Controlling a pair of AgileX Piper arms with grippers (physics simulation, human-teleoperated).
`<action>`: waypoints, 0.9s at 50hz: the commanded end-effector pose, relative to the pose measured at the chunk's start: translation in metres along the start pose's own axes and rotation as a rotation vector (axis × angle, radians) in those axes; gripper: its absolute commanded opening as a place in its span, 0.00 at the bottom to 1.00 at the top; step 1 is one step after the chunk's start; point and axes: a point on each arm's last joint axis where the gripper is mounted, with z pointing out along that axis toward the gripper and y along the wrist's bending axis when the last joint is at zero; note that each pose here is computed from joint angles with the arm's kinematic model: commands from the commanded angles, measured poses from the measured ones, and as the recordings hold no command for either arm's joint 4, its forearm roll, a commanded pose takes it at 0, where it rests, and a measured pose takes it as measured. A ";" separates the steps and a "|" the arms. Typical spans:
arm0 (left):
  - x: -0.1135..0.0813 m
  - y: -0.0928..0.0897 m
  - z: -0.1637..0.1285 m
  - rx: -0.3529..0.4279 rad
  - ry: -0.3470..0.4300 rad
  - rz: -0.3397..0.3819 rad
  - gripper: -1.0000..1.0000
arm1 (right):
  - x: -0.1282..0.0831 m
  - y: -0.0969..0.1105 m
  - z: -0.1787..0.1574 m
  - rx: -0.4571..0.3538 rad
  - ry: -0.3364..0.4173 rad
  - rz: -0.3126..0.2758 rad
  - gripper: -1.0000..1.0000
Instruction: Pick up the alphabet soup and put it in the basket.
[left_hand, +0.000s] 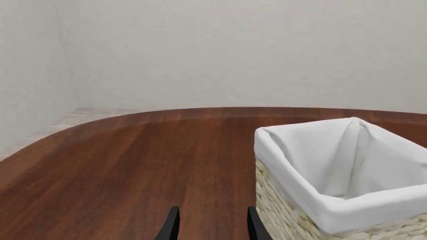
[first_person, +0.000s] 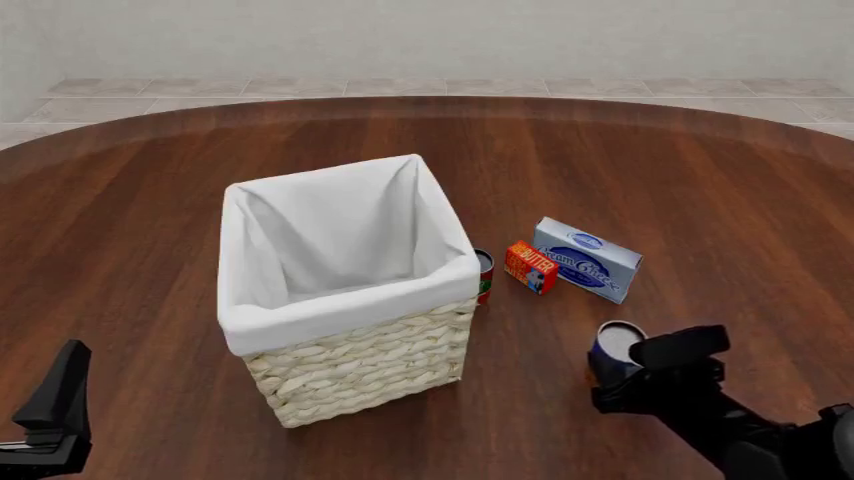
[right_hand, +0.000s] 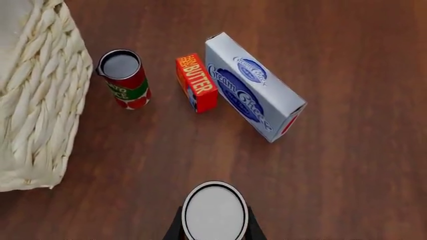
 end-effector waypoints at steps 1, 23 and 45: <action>0.000 0.000 0.000 -0.002 0.000 0.000 1.00 | -0.008 -0.001 -0.010 0.004 -0.031 0.008 0.00; 0.000 0.000 0.000 -0.008 -0.005 -0.006 1.00 | -0.048 -0.002 -0.055 0.006 -0.115 -0.053 0.00; 0.000 0.001 0.000 -0.012 -0.005 -0.007 1.00 | -0.091 -0.004 -0.075 0.013 -0.173 -0.097 0.00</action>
